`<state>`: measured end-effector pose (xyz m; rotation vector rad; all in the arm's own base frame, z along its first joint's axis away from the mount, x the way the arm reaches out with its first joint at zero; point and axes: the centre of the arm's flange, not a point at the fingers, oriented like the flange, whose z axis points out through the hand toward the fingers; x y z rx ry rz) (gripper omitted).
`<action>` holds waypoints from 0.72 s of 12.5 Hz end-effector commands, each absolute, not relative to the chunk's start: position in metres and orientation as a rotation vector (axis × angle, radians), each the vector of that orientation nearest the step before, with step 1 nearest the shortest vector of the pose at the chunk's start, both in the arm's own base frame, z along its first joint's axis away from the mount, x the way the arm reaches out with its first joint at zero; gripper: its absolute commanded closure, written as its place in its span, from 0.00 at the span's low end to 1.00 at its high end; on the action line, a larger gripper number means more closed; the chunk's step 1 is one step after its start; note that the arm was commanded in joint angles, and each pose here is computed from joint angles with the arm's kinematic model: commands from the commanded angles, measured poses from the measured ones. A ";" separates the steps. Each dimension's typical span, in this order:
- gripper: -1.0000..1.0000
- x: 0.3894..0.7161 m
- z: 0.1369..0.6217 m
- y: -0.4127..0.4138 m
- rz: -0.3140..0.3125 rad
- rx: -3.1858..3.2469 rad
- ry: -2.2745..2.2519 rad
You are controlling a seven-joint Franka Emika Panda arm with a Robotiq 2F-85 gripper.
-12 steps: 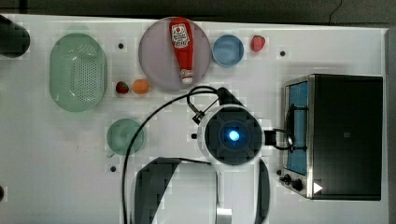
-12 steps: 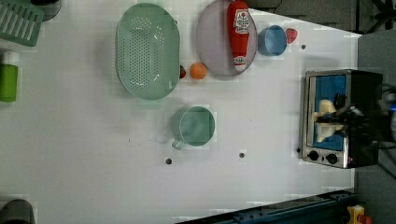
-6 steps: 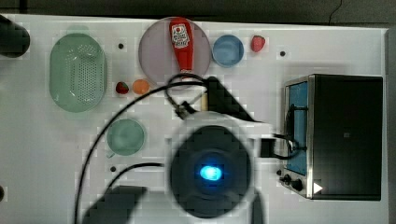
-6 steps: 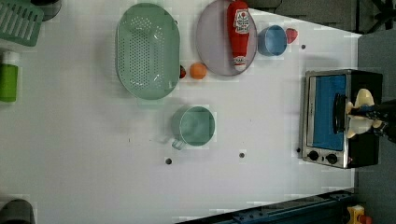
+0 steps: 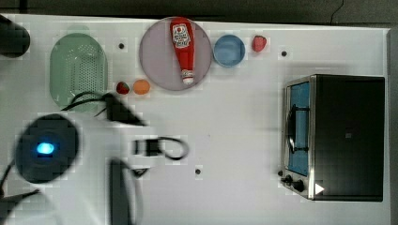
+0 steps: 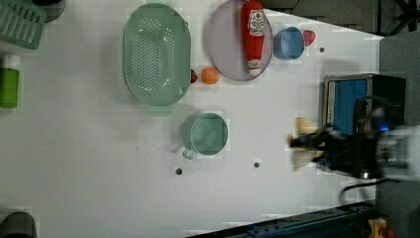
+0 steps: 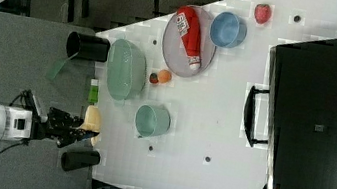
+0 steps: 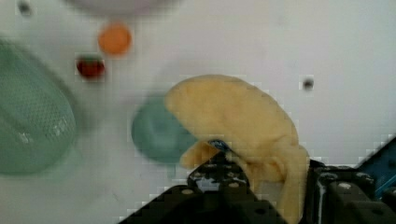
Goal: Pick Banana and place it in mug.
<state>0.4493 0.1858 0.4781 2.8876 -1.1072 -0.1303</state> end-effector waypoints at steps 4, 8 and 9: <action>0.66 0.432 0.412 0.249 -0.107 2.792 -1.443; 0.66 0.437 0.334 0.251 -0.144 2.775 -1.538; 0.66 0.441 0.318 0.250 -0.157 2.776 -1.546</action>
